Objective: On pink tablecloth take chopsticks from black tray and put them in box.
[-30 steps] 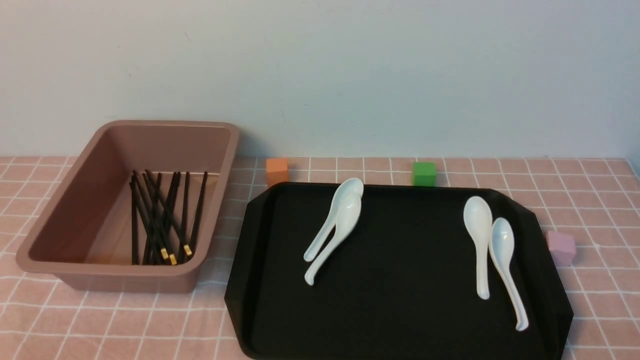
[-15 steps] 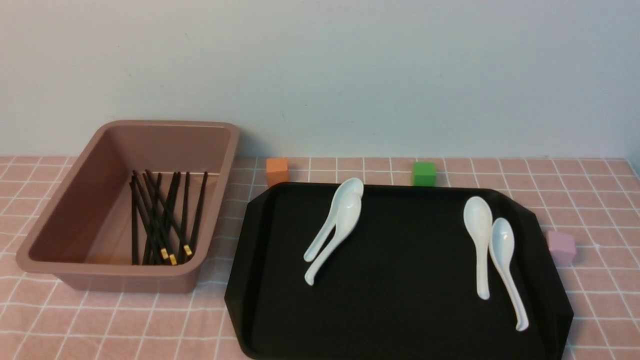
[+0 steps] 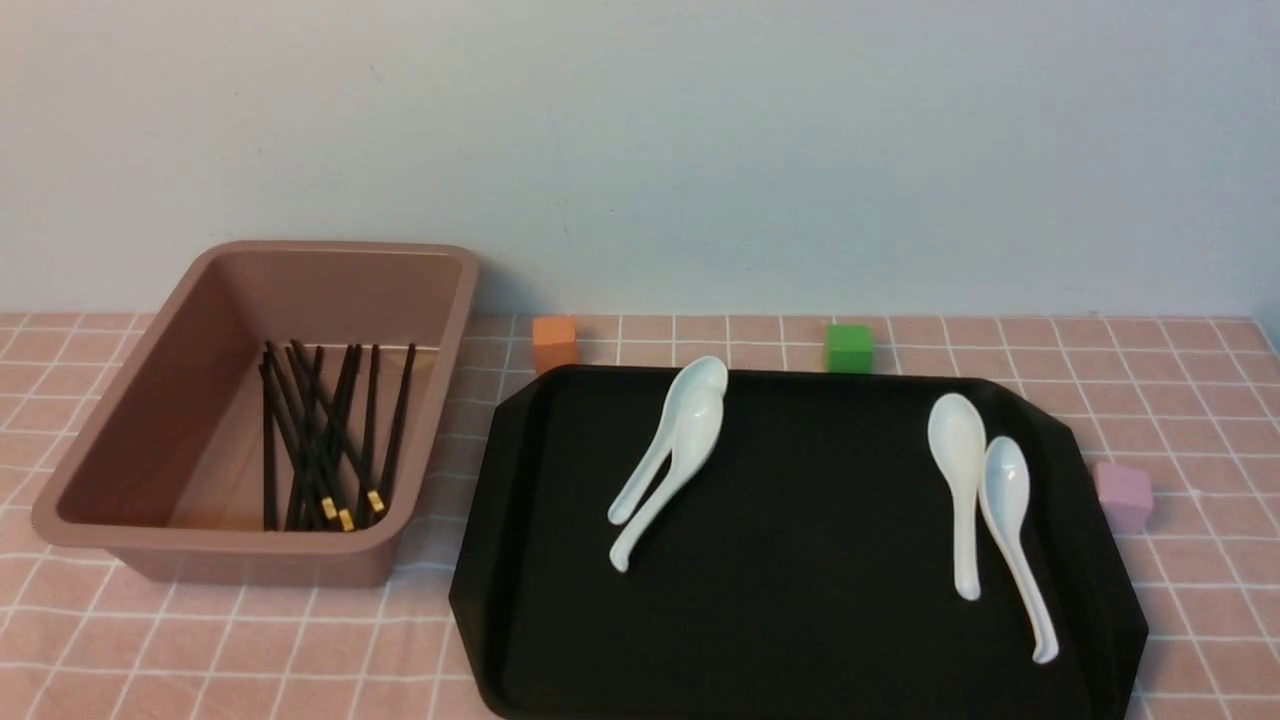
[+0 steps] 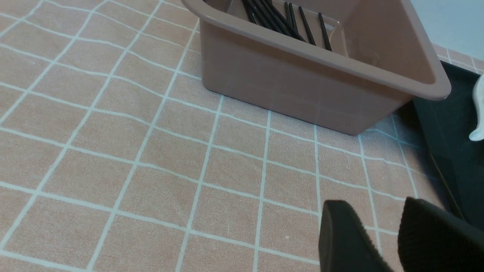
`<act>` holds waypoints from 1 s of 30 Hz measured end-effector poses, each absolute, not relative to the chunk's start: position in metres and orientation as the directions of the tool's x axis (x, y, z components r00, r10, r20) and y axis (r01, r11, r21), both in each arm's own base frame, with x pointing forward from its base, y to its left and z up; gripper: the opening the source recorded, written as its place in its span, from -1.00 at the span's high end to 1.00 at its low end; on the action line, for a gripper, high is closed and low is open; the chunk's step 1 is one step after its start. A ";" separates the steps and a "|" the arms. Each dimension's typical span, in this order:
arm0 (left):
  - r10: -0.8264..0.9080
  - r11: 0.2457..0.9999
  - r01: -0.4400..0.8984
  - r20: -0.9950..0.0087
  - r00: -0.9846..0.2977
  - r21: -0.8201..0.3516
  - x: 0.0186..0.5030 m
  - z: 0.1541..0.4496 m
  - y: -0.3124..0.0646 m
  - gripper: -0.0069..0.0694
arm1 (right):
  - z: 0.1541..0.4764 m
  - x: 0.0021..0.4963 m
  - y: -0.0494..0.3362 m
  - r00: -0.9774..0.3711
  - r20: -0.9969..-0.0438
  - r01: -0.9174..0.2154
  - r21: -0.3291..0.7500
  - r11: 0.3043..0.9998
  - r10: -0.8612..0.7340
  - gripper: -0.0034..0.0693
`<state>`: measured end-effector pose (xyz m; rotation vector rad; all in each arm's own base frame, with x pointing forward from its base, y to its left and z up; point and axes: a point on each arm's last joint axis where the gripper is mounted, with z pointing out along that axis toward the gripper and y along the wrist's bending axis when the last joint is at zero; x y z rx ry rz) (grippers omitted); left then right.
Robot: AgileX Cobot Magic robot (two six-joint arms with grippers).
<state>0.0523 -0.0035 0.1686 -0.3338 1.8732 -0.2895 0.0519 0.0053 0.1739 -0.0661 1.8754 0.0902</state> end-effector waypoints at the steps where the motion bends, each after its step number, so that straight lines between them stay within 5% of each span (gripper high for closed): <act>1: -0.368 0.929 -0.086 -0.878 -0.306 -0.360 0.052 0.169 -0.003 0.19 | 0.174 0.052 0.005 -0.301 -0.953 -0.092 0.029 0.995 0.000 0.87; 30: -0.368 0.929 -0.086 -0.878 -0.306 -0.360 0.052 0.169 -0.003 0.19 | 0.174 0.052 0.005 -0.301 -0.953 -0.092 0.029 0.995 0.000 0.82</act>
